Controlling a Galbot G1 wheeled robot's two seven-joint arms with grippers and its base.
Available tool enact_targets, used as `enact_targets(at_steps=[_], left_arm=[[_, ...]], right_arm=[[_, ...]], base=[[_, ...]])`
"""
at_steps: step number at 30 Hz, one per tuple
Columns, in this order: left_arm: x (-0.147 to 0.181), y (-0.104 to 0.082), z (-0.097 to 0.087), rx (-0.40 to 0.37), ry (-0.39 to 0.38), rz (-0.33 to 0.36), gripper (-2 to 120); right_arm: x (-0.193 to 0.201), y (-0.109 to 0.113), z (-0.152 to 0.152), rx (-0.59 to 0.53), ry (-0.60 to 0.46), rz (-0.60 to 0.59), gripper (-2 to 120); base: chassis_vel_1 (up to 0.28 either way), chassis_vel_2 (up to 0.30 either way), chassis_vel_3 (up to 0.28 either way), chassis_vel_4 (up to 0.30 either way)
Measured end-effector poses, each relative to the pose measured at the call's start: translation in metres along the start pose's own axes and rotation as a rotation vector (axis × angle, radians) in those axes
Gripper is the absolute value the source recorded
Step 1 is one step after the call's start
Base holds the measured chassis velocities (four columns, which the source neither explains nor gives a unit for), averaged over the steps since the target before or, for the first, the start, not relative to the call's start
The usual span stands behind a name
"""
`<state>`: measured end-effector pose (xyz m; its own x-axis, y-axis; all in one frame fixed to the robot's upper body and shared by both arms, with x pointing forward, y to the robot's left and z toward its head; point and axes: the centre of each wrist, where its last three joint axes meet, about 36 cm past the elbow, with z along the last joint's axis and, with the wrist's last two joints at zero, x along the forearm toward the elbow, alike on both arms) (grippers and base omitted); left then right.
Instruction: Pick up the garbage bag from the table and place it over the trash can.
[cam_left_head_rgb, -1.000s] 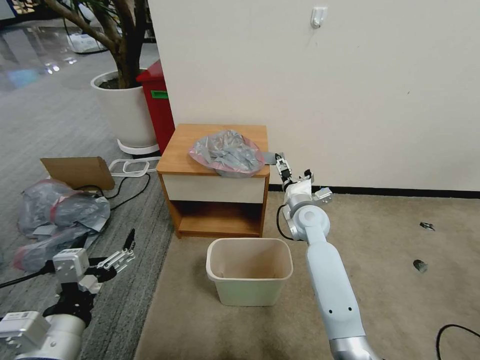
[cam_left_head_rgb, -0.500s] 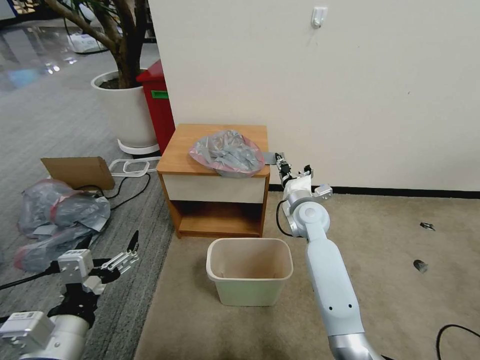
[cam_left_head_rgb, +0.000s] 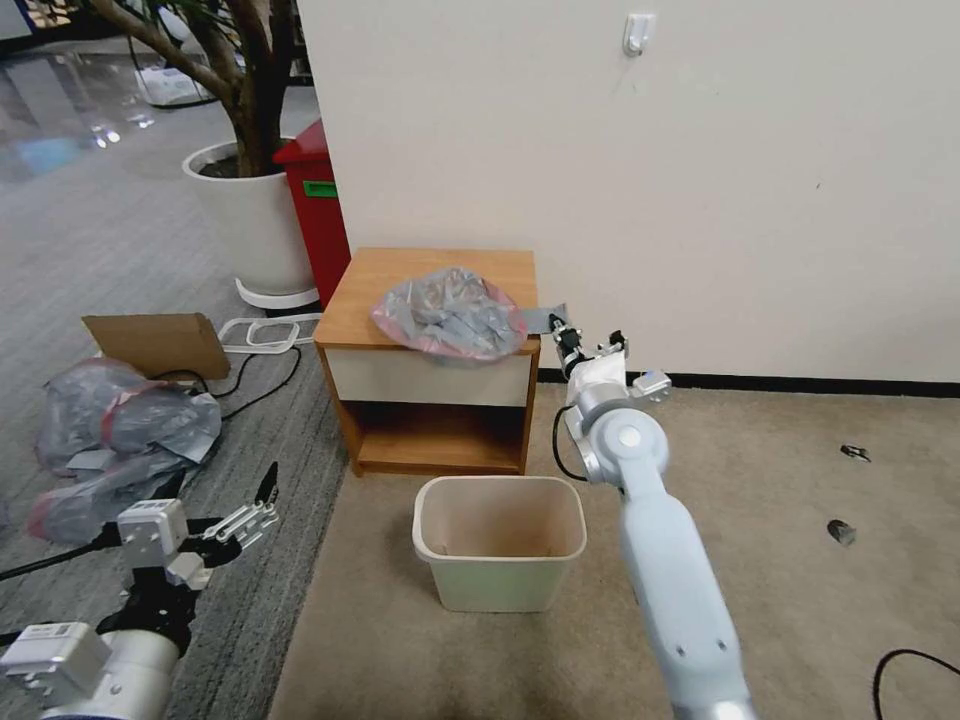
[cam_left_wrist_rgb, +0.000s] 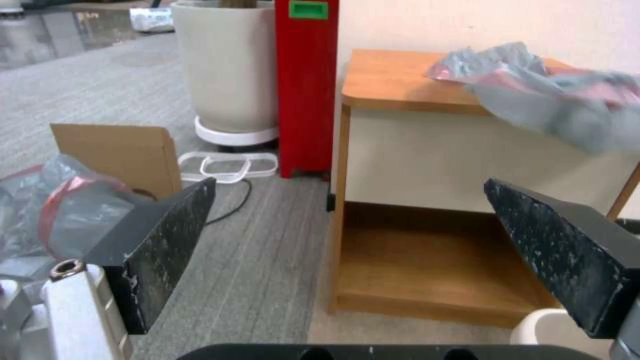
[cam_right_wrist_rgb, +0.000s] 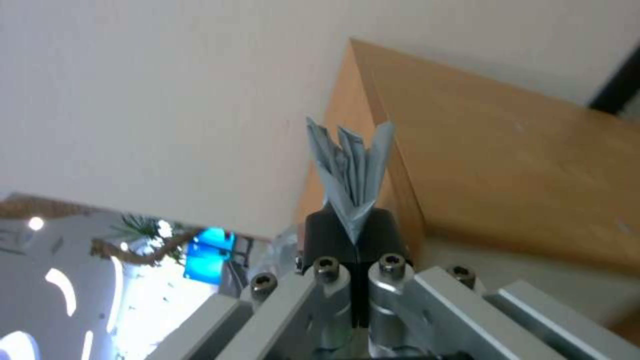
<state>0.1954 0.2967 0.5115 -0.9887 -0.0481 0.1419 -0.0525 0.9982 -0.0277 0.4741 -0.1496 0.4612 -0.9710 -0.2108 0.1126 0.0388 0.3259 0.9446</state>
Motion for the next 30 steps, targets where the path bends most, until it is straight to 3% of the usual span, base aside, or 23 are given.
enact_targets(at_steps=[2,7,9,10,13,16,19,30], left_arm=[[0.000,0.000,0.000,0.000,0.000,0.000,100],[0.000,-0.001,0.000,-0.003,0.007,0.001,100],[0.000,-0.001,0.000,-0.004,0.007,0.001,100],[0.000,-0.001,0.000,-0.008,0.007,0.001,100],[0.000,-0.001,0.000,-0.010,0.007,0.000,100],[-0.001,-0.001,0.000,-0.012,0.006,0.001,100],[-0.001,-0.002,0.000,-0.015,0.004,0.004,100],[-0.001,-0.002,0.000,-0.020,-0.001,0.006,100]], right_arm=[[0.008,0.000,0.002,0.004,0.009,0.005,0],[0.080,0.019,0.016,-0.051,0.086,0.028,0],[0.082,0.020,0.017,-0.051,0.089,0.030,0],[0.103,0.023,0.023,-0.055,0.115,0.052,0],[0.126,0.020,0.035,-0.054,0.156,0.101,0],[0.162,-0.003,0.066,0.022,0.216,0.236,0],[0.177,-0.017,0.082,0.050,0.239,0.293,0],[0.168,-0.020,0.077,0.041,0.187,0.287,0]], base=[[0.000,0.000,0.000,0.000],[0.000,0.000,0.000,0.000],[0.000,0.000,0.000,0.000],[0.000,0.000,0.000,0.000],[0.000,0.000,0.000,0.000],[0.000,0.000,0.000,0.000],[0.000,0.000,0.000,0.000],[0.000,0.000,0.000,0.000]])
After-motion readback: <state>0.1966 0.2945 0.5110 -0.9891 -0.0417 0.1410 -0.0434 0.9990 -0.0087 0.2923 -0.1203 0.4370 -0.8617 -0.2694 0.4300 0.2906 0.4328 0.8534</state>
